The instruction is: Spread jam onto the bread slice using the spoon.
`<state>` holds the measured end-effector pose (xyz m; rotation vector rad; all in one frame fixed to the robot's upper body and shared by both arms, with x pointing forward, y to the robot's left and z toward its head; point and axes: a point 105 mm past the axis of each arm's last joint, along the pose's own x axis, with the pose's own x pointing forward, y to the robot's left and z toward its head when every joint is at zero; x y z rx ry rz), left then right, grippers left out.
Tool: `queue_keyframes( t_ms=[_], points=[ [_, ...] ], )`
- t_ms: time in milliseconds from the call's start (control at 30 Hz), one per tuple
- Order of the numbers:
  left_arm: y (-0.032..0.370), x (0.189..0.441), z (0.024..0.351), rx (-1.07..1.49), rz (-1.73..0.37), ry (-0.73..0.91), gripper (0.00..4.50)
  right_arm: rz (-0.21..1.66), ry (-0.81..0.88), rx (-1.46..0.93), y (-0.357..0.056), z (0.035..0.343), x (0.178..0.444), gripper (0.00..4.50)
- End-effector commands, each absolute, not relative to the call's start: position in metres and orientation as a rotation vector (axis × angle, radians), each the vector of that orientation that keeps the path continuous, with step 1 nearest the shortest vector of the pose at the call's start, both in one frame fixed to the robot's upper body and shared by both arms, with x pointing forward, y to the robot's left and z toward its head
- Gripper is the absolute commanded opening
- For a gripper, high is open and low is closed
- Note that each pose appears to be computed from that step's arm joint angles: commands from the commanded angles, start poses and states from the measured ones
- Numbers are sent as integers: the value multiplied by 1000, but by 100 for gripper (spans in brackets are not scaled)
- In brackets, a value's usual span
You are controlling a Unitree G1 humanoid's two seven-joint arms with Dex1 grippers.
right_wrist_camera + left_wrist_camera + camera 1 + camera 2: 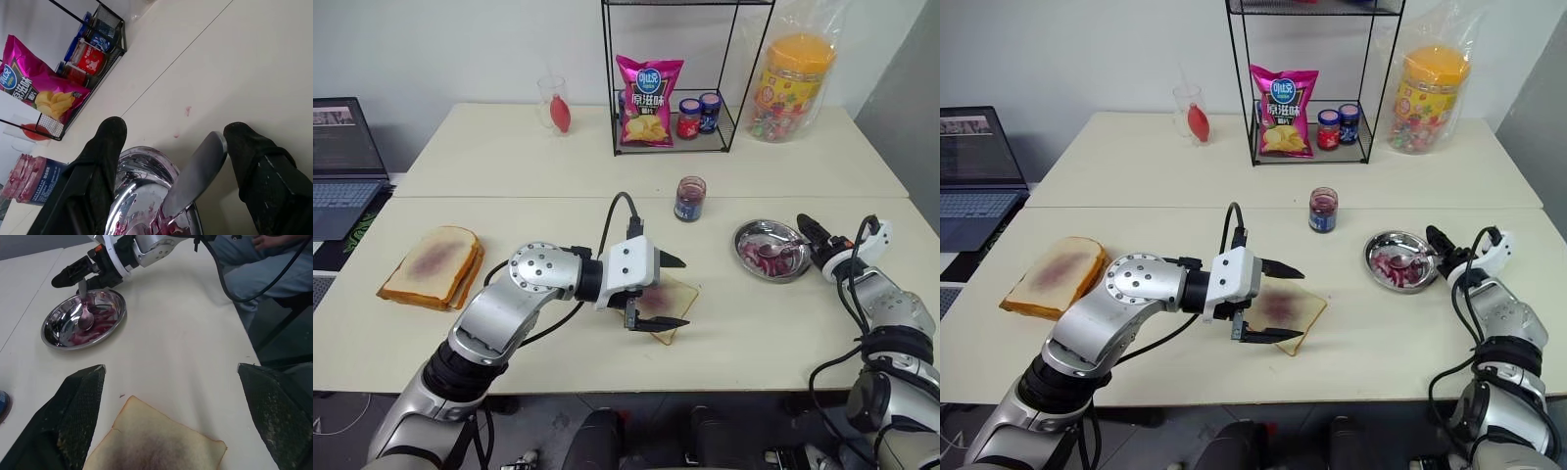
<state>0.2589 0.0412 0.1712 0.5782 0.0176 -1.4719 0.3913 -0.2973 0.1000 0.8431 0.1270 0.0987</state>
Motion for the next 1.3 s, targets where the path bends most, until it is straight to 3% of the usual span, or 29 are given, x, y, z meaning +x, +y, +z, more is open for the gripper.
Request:
queue_keyframes(
  t_ms=[33,100,300,333,367,600,867,1133,1300],
  points=[
    [38,256,179,610,-1477,-33,450,119,56,834,-306,122,395,353],
    [38,256,179,611,-1477,-33,450,121,56,838,-306,122,395,336],
    [39,256,179,614,-1473,-32,450,154,52,855,-308,126,386,215],
    [39,256,179,613,-1473,-31,450,154,53,855,-310,125,383,178],
    [39,256,179,613,-1473,-31,450,153,56,855,-312,125,380,176],
    [38,257,179,613,-1474,-35,450,183,28,862,-309,138,375,9],
    [39,257,180,607,-1468,-37,450,266,-1,759,-294,166,370,1],
    [60,277,188,549,-1289,-21,450,469,-170,414,-236,262,356,1],
    [77,292,196,524,-1153,-12,450,539,-224,237,-202,294,353,1]
  ],
)
